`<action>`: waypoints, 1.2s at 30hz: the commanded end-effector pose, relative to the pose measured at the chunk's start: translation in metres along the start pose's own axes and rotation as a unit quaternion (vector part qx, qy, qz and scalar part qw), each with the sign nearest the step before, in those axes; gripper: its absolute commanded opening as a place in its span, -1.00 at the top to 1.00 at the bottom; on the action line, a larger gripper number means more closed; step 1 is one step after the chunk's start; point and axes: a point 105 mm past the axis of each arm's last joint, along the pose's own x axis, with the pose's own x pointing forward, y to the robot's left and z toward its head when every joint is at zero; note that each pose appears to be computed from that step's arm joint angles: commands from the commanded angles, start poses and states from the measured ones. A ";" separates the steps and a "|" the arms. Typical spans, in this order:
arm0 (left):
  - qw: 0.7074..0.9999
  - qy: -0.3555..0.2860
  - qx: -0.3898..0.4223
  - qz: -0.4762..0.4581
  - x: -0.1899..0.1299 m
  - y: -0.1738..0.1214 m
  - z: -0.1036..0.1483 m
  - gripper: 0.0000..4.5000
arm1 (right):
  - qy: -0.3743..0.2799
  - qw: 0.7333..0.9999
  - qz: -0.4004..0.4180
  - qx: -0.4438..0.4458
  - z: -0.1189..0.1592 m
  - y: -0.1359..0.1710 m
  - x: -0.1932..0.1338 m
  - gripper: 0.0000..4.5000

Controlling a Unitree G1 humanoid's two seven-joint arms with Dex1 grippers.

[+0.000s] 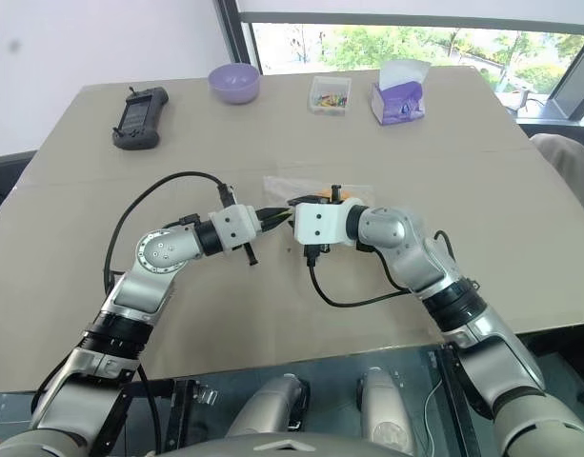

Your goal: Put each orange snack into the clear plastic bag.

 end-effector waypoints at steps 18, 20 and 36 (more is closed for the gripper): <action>0.999 -0.008 0.010 0.046 -0.015 0.021 0.005 1.00 | 0.035 0.999 -0.037 -0.006 -0.018 -0.018 -0.018 0.96; 0.999 -0.002 0.010 0.054 -0.018 0.026 0.002 1.00 | 0.045 0.998 -0.041 0.000 -0.025 -0.019 -0.024 0.96; 0.997 0.017 0.006 0.069 -0.030 0.032 -0.010 1.00 | 0.146 0.987 -0.067 0.028 -0.078 -0.018 -0.078 0.96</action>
